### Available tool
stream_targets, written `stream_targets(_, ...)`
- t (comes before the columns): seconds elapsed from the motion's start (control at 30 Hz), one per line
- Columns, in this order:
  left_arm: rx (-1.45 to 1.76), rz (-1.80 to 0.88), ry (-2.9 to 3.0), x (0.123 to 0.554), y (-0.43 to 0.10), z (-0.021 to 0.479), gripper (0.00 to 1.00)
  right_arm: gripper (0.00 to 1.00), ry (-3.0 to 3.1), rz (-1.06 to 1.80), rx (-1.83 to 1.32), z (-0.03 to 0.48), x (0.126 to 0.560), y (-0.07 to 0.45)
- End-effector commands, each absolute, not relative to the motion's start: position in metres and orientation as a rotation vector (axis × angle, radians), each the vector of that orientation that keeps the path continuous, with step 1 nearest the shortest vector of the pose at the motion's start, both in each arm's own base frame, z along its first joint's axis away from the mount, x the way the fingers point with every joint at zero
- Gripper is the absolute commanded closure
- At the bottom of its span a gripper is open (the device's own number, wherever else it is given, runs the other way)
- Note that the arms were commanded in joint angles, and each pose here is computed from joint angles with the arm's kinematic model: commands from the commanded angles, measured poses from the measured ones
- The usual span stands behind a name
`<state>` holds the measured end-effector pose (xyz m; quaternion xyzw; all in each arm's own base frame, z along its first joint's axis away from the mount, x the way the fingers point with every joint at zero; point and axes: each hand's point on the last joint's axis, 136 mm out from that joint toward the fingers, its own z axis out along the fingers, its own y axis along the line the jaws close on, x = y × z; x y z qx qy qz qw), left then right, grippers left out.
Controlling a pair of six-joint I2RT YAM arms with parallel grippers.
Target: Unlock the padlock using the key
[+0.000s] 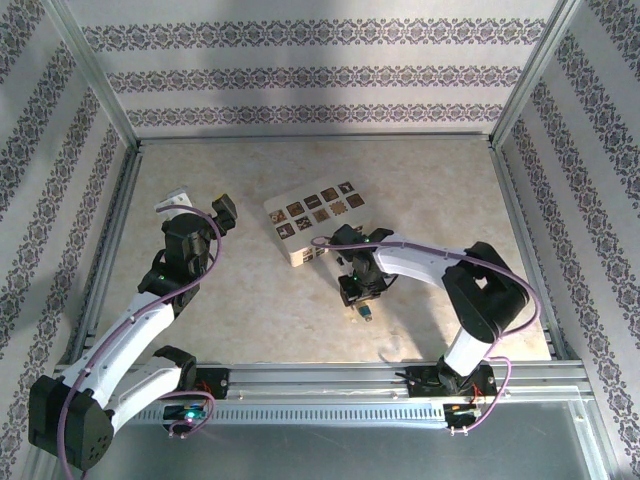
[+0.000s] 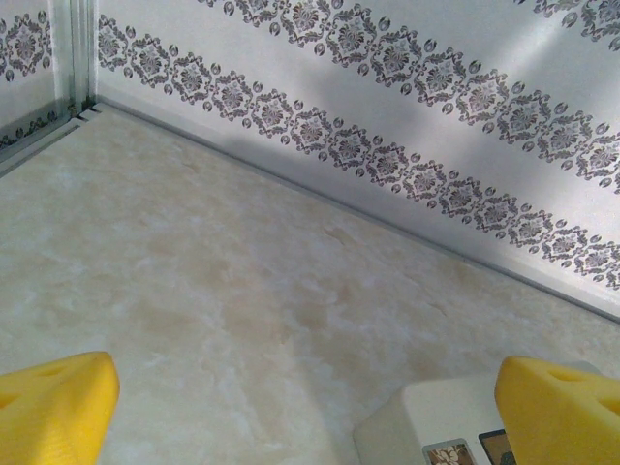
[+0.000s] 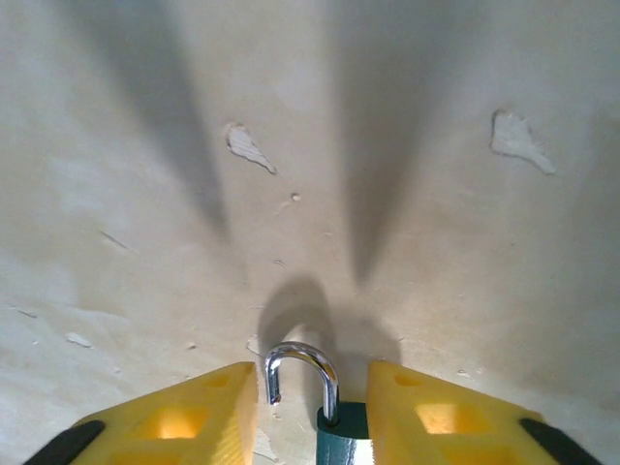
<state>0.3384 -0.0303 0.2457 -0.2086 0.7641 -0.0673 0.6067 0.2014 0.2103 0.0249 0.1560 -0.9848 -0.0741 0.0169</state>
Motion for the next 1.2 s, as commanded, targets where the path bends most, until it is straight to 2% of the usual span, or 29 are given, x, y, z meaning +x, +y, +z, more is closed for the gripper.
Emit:
stream_targets(0.0, -0.505, -0.152, 1.766, 0.339, -0.025, 0.247, 0.01, 0.58, -3.095, -0.235, 0.503, 0.032, 0.202, 0.208)
stream_targets(0.13, -0.507, -0.158, 1.769, 0.340, -0.026, 0.246, 0.01, 0.45, -3.118, -0.249, 0.504, 0.039, 0.204, 0.208)
stream_targets(0.53, -0.510, -0.165, 1.768, 0.341, -0.027, 0.246, 0.01, 0.18, -3.155, -0.237, 0.500, 0.049, 0.207, 0.203)
stream_targets(0.73, -0.511, -0.160, 1.769, 0.341, -0.026, 0.245, 0.01, 0.09, -3.165, -0.228, 0.504, 0.052, 0.207, 0.200)
stream_targets(0.87, -0.508, -0.160, 1.766, 0.341, -0.027, 0.246, 0.01, 0.07, -3.183, -0.241, 0.505, 0.058, 0.209, 0.200)
stream_targets(0.93, -0.506, -0.158, 1.765, 0.341, -0.026, 0.247, 0.01, 0.02, -3.193, -0.252, 0.505, 0.062, 0.209, 0.199)
stream_targets(1.17, -0.507, -0.156, 1.761, 0.342, -0.026, 0.246, 0.01, 0.02, -3.254, -0.295, 0.506, 0.084, 0.215, 0.193)
